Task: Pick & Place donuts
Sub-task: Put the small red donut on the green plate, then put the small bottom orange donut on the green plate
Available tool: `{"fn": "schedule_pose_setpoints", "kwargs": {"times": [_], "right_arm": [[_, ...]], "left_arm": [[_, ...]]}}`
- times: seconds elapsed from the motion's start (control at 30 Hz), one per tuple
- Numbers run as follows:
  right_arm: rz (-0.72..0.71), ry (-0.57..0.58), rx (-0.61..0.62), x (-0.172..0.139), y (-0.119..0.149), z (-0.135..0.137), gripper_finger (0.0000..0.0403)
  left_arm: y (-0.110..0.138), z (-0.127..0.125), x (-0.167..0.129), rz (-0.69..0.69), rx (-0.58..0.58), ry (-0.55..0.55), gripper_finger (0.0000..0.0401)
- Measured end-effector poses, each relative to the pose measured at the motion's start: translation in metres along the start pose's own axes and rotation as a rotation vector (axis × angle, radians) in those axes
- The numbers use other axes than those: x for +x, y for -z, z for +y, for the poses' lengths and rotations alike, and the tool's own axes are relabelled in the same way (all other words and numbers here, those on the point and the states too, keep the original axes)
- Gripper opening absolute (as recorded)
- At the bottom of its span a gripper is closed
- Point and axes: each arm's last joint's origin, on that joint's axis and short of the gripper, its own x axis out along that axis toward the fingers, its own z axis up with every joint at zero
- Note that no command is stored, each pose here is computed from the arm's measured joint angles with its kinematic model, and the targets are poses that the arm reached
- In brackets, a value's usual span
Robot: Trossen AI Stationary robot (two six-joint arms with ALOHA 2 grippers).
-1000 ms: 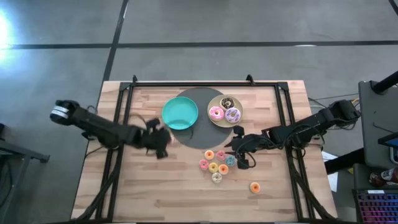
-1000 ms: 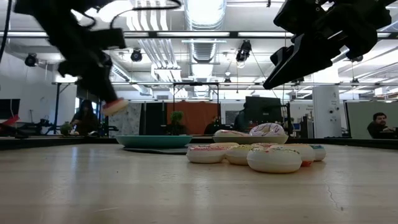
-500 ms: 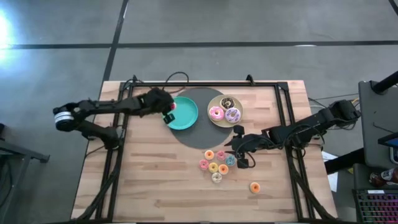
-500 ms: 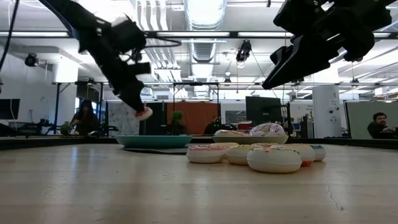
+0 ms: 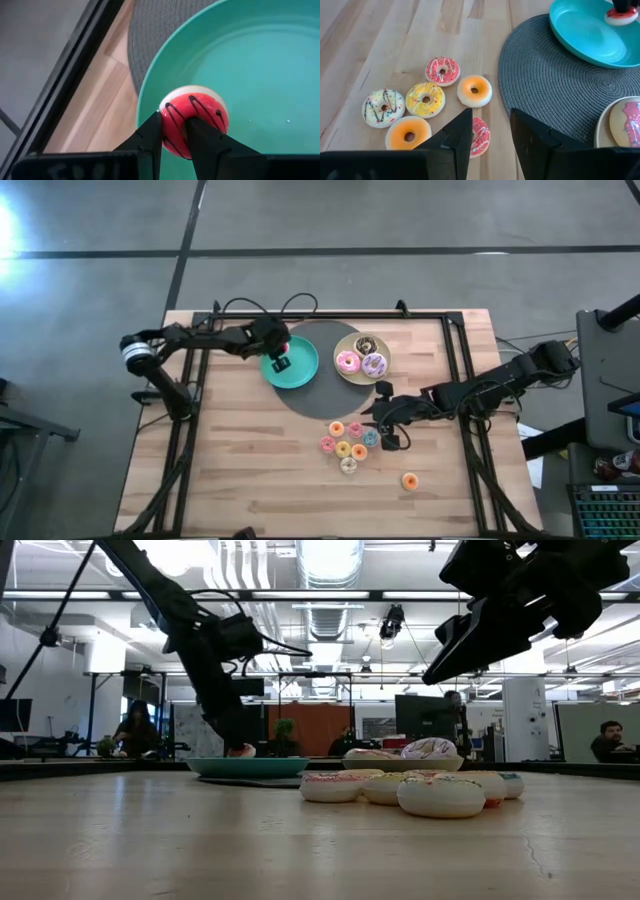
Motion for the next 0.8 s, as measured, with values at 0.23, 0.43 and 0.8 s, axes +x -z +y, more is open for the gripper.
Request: {"fn": "schedule_pose_setpoints", "kwargs": {"times": [0.23,0.43,0.8], "right_arm": [[0.006,-0.001,0.006,0.0,0.0006,0.0002,0.0123],[0.007,-0.001,0.006,0.0,0.0007,0.0002,0.0123],[0.007,-0.001,0.01,0.0,0.0007,0.0002,0.0123]], "left_arm": [[-0.0045,0.0012,0.0006,-0.003,-0.002,-0.021,0.0066],[-0.0045,0.0012,-0.0007,-0.004,-0.002,-0.01,0.009],[-0.0014,0.002,-0.0044,0.025,0.006,-0.012,0.015]]}}
